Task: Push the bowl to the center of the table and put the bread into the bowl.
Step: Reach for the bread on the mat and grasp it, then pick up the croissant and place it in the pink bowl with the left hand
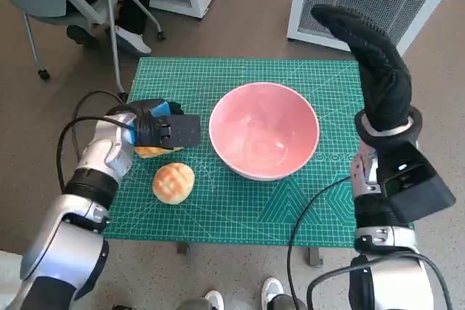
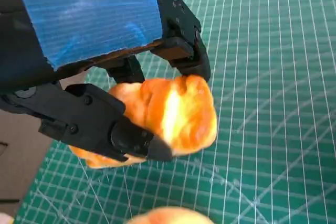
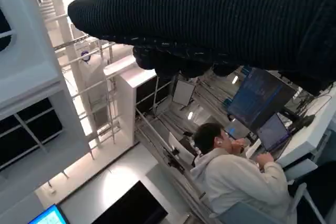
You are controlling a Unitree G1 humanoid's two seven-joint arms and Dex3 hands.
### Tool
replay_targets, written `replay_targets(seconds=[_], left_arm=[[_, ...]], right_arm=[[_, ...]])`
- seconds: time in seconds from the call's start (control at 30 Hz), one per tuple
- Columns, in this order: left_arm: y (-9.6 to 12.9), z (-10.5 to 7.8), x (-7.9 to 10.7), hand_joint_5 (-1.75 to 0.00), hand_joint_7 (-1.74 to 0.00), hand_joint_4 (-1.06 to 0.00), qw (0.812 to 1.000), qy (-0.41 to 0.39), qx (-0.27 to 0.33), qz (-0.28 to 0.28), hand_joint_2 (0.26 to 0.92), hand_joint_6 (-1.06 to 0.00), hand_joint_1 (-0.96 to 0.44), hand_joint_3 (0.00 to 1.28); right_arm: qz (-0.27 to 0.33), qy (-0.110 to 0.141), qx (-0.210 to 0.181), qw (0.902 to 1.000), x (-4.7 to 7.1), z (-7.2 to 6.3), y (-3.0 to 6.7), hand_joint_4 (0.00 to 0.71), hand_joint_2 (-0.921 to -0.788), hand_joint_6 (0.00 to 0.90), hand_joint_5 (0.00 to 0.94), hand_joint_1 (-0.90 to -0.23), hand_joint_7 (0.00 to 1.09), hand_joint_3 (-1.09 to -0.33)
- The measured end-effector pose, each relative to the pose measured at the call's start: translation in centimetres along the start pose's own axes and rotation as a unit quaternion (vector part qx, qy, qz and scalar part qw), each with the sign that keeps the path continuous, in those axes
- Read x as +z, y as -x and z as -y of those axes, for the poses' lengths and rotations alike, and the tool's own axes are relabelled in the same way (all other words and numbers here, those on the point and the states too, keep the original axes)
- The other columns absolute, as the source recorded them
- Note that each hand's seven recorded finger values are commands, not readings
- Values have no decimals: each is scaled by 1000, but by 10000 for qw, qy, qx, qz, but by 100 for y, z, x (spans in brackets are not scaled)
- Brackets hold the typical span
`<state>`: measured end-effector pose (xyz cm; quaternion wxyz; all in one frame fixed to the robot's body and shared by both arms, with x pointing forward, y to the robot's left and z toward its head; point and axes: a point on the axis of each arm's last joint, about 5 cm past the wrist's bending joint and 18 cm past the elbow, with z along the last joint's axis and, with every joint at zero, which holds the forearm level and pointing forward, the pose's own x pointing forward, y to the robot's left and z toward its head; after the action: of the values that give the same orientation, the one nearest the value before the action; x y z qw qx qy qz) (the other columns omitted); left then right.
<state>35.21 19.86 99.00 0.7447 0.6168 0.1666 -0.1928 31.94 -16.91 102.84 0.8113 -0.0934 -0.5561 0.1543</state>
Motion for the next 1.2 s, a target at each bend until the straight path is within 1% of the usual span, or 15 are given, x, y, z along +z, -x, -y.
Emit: replay_targets(seconds=[0.07,0.17,0.3,0.43,0.6,0.77,0.93,1.07,1.2], left_arm=[[44,-76,8,-1144,-1228,-677,9997,68,198,142,920,-597,1,85],[144,-238,36,-1143,-1235,-679,9968,188,627,456,921,-590,1,87],[315,-460,93,-1153,-1230,-684,9871,339,1254,937,921,-581,1,89],[507,-637,177,-1161,-1223,-685,9698,448,1859,1516,921,-577,1,91],[709,-754,331,-1170,-1213,-686,9456,321,2443,2125,920,-578,1,91],[832,-779,517,-1177,-1203,-684,9198,136,2833,2711,920,-583,1,89],[856,-719,719,-1157,-1187,-701,8969,-22,2984,3262,920,-600,1,74],[805,-623,875,-1134,-1212,-694,8879,-129,2817,3634,920,-605,1,74],[725,-511,1007,-1134,-1252,-670,8880,-258,2536,3828,921,-591,1,91]], right_arm=[[2,2,-1,10000,2,0,7,267,-921,280,0,-551,115,-746],[-12,1,-7,10000,3,0,21,267,-921,280,0,-555,114,-745],[-23,-8,-23,10000,4,1,31,267,-921,280,0,-559,115,-744],[2,-7,-34,10000,11,5,26,267,-921,279,0,-559,115,-744],[22,-36,-78,10000,17,14,18,270,-921,279,2,-558,115,-744],[28,-63,-132,9999,20,27,17,273,-921,279,3,-561,115,-746],[52,-46,-129,9999,28,35,17,275,-921,279,3,-562,115,-750],[40,-32,-125,9999,29,42,26,276,-921,279,3,-563,115,-751],[15,-6,-116,9999,31,49,45,276,-921,280,3,-564,116,-751]])
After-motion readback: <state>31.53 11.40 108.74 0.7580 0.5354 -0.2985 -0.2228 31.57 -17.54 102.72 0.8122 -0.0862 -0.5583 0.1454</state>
